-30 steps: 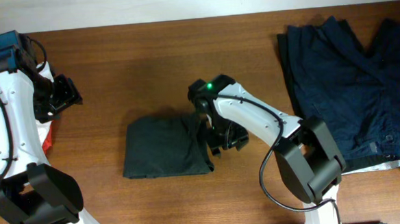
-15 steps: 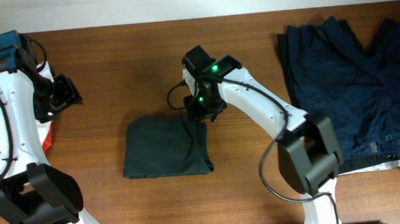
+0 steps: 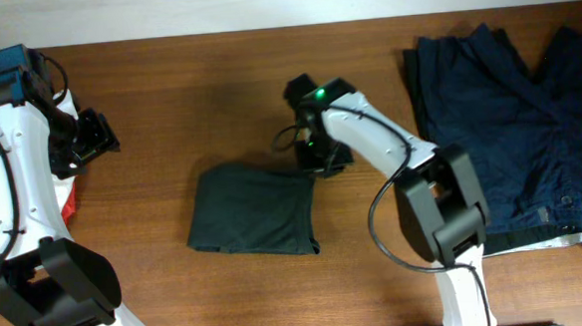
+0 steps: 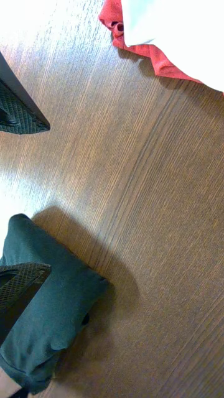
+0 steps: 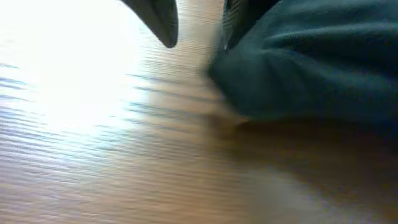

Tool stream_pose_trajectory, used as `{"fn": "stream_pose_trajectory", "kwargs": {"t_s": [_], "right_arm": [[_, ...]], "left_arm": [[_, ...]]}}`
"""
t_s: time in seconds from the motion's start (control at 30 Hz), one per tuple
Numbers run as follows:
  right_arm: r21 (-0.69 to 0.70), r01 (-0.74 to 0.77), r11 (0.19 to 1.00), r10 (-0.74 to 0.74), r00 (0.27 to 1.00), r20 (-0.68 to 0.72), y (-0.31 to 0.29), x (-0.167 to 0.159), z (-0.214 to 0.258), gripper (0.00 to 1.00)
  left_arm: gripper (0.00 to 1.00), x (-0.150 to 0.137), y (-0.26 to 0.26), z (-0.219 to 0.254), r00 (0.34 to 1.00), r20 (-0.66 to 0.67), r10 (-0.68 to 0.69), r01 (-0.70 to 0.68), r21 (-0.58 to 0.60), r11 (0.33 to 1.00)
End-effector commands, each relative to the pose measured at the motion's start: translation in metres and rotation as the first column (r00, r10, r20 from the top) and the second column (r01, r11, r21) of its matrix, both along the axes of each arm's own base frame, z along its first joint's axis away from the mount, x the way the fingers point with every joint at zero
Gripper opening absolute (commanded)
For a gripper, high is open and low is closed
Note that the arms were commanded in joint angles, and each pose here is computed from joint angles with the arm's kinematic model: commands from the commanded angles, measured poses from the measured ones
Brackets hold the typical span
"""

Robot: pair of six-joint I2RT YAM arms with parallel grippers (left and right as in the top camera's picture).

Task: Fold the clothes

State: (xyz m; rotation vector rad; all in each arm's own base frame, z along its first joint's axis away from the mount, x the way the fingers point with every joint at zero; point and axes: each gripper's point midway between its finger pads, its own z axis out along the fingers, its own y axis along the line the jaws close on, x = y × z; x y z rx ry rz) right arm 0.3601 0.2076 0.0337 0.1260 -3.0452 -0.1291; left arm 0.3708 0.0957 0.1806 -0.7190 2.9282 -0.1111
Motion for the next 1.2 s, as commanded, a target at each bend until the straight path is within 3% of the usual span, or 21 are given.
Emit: {"fn": "stream_pose_trajectory", "kwargs": {"t_s": [0.0, 0.2, 0.27, 0.43, 0.53, 0.8, 0.97, 1.0, 1.03, 1.1, 1.13, 1.17], "right_arm": [[-0.01, -0.03, 1.0, 0.029, 0.999, -0.038, -0.008, -0.006, 0.0, 0.43], [-0.064, -0.019, 0.998, 0.017, 0.999, -0.031, -0.036, -0.011, 0.039, 0.45], [-0.07, 0.003, 0.998, -0.002, 1.0, 0.022, -0.048, -0.007, 0.068, 0.45], [-0.028, 0.057, 0.998, -0.053, 0.991, 0.126, -0.079, -0.005, 0.125, 0.5], [-0.02, 0.094, 0.995, -0.09, 0.985, 0.15, -0.102, -0.011, 0.147, 0.52], [-0.032, 0.135, 0.99, -0.13, 0.984, 0.122, -0.127, -0.02, 0.153, 0.52], [-0.034, 0.134, 0.99, -0.13, 0.984, 0.119, -0.128, -0.02, 0.153, 0.52], [-0.036, 0.134, 0.99, -0.129, 0.985, 0.118, -0.128, -0.02, 0.153, 0.52], [-0.041, 0.135, 0.99, -0.129, 0.985, 0.118, -0.129, -0.021, 0.153, 0.52], [-0.054, 0.135, 0.989, -0.128, 0.985, 0.114, -0.131, -0.022, 0.153, 0.52], [-0.065, 0.135, 0.989, -0.127, 0.985, 0.113, -0.133, -0.023, 0.153, 0.52], [-0.068, 0.135, 0.989, -0.127, 0.985, 0.113, -0.133, -0.023, 0.153, 0.52]], "left_arm": [[0.65, 0.002, -0.002, 0.008, 1.0, 0.025, -0.018, 0.018, -0.002, 1.0], [0.66, 0.006, -0.022, 0.004, 0.991, 0.038, -0.131, 0.132, -0.038, 0.99], [0.75, 0.008, -0.044, -0.004, 0.973, 0.061, -0.221, 0.227, -0.102, 0.969], [0.93, 0.001, -0.096, -0.043, 0.889, 0.105, -0.445, 0.457, -0.231, 0.859], [0.95, -0.007, -0.124, -0.079, 0.826, 0.18, -0.535, 0.564, -0.305, 0.768], [0.99, -0.006, -0.166, -0.13, 0.735, 0.455, -0.502, 0.672, -0.395, 0.626], [0.98, -0.019, -0.183, -0.166, 0.755, 0.411, -0.511, 0.655, -0.471, 0.591], [0.94, -0.021, -0.186, -0.174, 0.758, 0.397, -0.517, 0.651, -0.485, 0.584], [0.82, -0.023, -0.188, -0.179, 0.76, 0.387, -0.522, 0.649, -0.494, 0.579], [0.51, -0.025, -0.19, -0.186, 0.762, 0.375, -0.528, 0.646, -0.502, 0.576], [0.28, -0.023, -0.189, -0.187, 0.76, 0.377, -0.529, 0.649, -0.492, 0.58], [0.18, -0.02, -0.186, -0.186, 0.759, 0.377, -0.531, 0.651, -0.48, 0.589]]}}
